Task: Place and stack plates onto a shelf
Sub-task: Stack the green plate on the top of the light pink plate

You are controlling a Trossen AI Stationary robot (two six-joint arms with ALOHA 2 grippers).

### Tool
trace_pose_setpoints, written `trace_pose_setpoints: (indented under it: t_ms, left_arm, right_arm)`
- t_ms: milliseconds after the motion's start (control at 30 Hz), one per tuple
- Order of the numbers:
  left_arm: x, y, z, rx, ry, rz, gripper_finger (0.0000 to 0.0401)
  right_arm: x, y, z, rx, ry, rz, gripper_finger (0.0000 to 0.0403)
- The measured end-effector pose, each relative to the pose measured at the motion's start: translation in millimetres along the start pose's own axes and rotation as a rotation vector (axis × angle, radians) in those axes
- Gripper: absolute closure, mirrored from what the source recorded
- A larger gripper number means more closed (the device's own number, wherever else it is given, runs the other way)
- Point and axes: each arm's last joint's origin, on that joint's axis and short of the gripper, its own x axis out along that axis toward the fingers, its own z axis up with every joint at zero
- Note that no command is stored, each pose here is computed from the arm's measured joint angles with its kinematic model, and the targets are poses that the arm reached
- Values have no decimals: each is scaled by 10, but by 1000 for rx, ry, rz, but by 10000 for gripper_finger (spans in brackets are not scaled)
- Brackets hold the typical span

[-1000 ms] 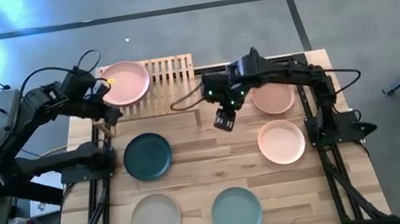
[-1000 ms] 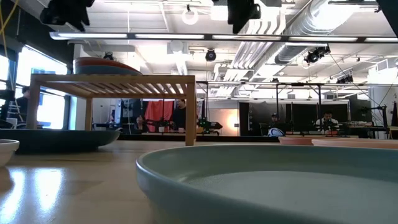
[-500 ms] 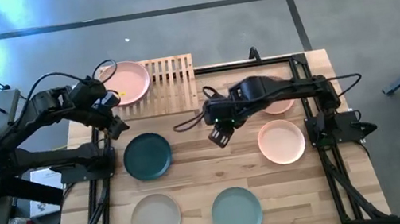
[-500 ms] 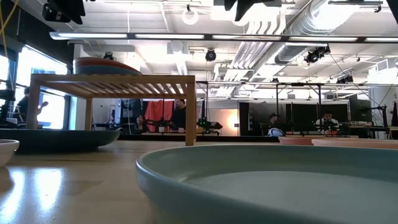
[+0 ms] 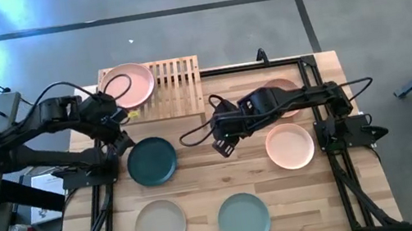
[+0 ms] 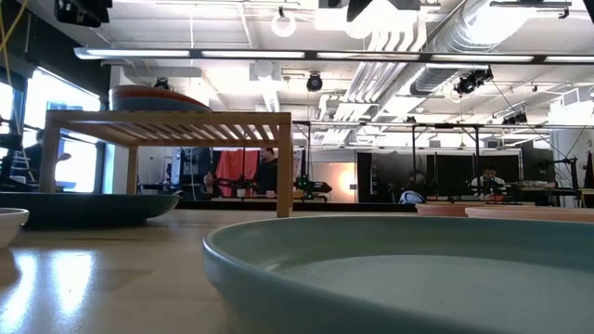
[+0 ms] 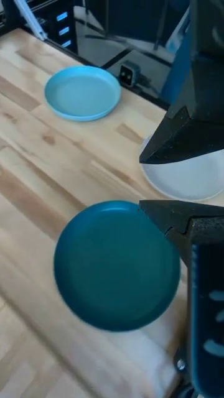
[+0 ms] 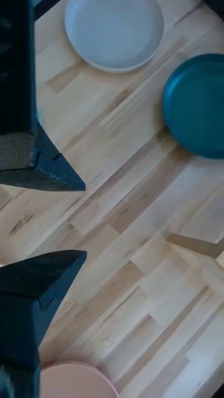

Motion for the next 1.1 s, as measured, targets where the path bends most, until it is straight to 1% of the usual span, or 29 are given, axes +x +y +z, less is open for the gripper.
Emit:
trace_pose_setpoints:
  t_ms: [167, 300, 533, 700, 833, 967, 1100]
  left_arm:
    - [79, -90, -13, -34, 35, 20, 310]
    - [182, -173, -1, -88, 52, 69, 310]
    - [461, -365, 23, -132, 125, 157, 310]
    - [667, -514, -12, -120, 193, 206, 310]
    - [827, -651, -66, -68, 233, 221, 310]
    - [993, -786, -137, -15, 269, 235, 310]
    - [1158, -893, -239, -3, 313, 285, 310]
  right_arm:
    - [7, -18, 20, -77, 0, -3, 262]
    - [21, -52, 59, -155, 3, -5, 262]
    - [54, -134, 147, -325, 40, 25, 262]
    - [70, -192, 182, -448, 67, 30, 262]
    - [79, -238, 197, -534, 86, 18, 262]
    - [87, -281, 219, -603, 99, 12, 262]
    - [96, -311, 248, -661, 100, 13, 262]
